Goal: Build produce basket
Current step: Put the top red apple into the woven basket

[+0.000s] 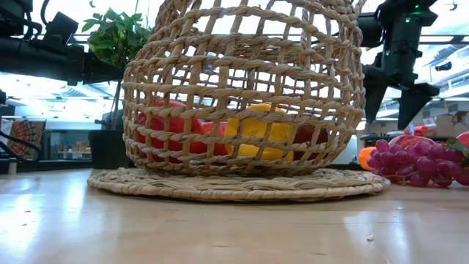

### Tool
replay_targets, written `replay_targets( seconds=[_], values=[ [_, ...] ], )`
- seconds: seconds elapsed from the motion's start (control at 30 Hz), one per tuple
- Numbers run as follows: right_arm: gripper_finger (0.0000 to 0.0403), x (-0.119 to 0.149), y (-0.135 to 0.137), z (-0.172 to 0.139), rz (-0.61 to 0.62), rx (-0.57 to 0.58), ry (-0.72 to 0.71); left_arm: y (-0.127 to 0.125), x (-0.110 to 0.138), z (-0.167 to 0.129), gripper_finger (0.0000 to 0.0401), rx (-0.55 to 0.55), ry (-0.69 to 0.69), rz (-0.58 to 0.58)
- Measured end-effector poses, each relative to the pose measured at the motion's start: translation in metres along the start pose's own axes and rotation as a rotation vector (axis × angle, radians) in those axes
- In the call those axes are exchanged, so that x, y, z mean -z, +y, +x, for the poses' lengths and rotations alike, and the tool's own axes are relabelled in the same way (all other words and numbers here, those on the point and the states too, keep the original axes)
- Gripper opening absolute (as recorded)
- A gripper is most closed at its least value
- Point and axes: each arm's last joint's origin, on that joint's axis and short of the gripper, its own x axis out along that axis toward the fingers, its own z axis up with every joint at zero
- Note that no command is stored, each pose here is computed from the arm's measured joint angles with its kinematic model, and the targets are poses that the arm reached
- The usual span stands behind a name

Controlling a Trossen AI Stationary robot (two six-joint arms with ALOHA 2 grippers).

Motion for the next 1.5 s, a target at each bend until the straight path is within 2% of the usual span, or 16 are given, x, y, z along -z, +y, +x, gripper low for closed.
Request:
replay_targets(
  seconds=[0.33,0.53,0.7,1.07,1.5],
  values=[
    [0.04,0.009,0.0,0.003,-0.085,-0.05,-0.036,0.0,0.0,0.0,0.0388,0.0,0.0,0.0],
    [0.04,0.005,-0.003,0.004,-0.109,-0.03,-0.069,0.0,0.0,0.0,0.0388,0.0,0.001,0.001],
    [0.04,0.009,-0.004,0.004,-0.114,-0.004,-0.044,0.0,0.0,0.0,0.0388,0.0,0.001,0.0],
    [0.04,0.039,-0.007,0.034,-0.071,0.038,0.036,0.0,0.0,0.0,0.0388,0.0,0.0,0.0],
    [0.04,0.056,-0.013,0.056,0.034,-0.003,0.162,0.0,0.0,0.0,0.0388,0.0,0.0,0.0]
  ],
)
